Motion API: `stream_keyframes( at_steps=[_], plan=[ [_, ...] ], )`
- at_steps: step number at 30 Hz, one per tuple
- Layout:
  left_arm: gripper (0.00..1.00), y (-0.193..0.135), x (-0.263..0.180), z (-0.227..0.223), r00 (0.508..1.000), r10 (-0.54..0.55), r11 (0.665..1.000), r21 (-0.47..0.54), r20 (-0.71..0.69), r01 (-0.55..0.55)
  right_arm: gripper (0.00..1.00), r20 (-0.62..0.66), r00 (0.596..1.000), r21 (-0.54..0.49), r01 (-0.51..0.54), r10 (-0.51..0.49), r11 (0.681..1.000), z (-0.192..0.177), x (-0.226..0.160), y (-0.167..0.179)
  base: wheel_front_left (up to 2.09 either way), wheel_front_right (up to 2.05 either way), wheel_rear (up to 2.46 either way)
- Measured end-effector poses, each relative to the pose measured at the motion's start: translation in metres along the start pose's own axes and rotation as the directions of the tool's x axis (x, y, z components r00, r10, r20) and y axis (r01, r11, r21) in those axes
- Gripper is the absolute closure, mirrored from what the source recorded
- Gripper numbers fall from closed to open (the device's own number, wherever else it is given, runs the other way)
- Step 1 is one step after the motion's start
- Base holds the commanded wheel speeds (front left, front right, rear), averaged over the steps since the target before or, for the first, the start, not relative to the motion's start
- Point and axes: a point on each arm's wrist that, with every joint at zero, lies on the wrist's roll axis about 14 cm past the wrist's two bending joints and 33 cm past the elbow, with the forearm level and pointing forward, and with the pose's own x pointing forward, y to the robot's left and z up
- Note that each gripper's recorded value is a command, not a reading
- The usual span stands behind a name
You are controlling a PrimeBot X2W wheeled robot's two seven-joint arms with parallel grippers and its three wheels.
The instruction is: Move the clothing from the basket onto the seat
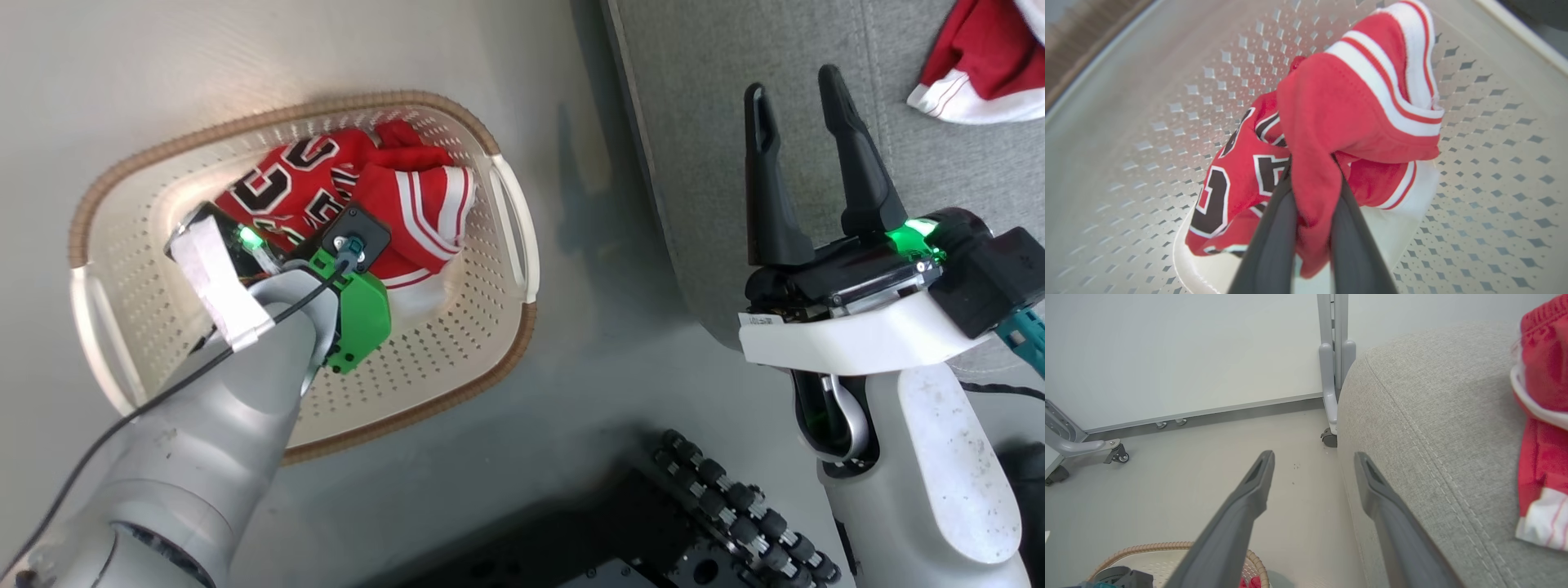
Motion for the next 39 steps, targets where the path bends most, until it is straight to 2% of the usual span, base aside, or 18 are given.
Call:
stream_keyframes(
  at_steps=[5,10,15,20,23,30,39],
  plan=[
    [1.0,0.001,-0.024,0.033,0.993,0.061,0.992,-0.115,0.105,-0.049,0.0,0.023,1.0,-0.02,-0.012,0.013,1.0,0.015,-0.008,0.006,0.0,0.0,0.0],
    [1.0,-0.005,-0.053,0.06,0.977,0.112,0.981,-0.176,0.18,-0.08,0.0,0.049,0.998,-0.028,-0.035,0.036,0.999,0.031,-0.019,0.014,0.0,0.0,0.0],
    [1.0,-0.007,-0.091,0.104,0.931,0.179,0.969,-0.22,0.319,-0.111,0.0,0.075,0.996,-0.03,-0.053,0.055,0.998,0.053,-0.031,0.021,0.0,0.0,0.0],
    [1.0,-0.003,-0.138,0.127,0.87,0.269,0.949,-0.269,0.414,-0.166,0.0,0.089,0.994,-0.018,-0.064,0.066,0.998,0.071,-0.048,0.026,0.0,0.0,0.0],
    [1.0,-0.003,-0.169,0.142,0.822,0.316,0.938,-0.287,0.474,-0.195,0.0,0.104,0.992,-0.016,-0.072,0.074,0.997,0.083,-0.06,0.03,0.0,0.0,0.0],
    [1.0,-0.002,-0.249,0.186,0.663,0.407,0.913,-0.312,0.629,-0.264,0.0,0.137,0.985,-0.006,-0.107,0.107,0.994,0.107,-0.088,0.044,0.0,0.0,0.0],
    [1.0,-0.011,-0.356,0.238,0.4,0.462,0.877,-0.342,0.792,-0.337,0.0,0.199,0.965,-0.01,-0.17,0.169,0.985,0.138,-0.12,0.066,0.0,0.0,0.0]
  ],
)
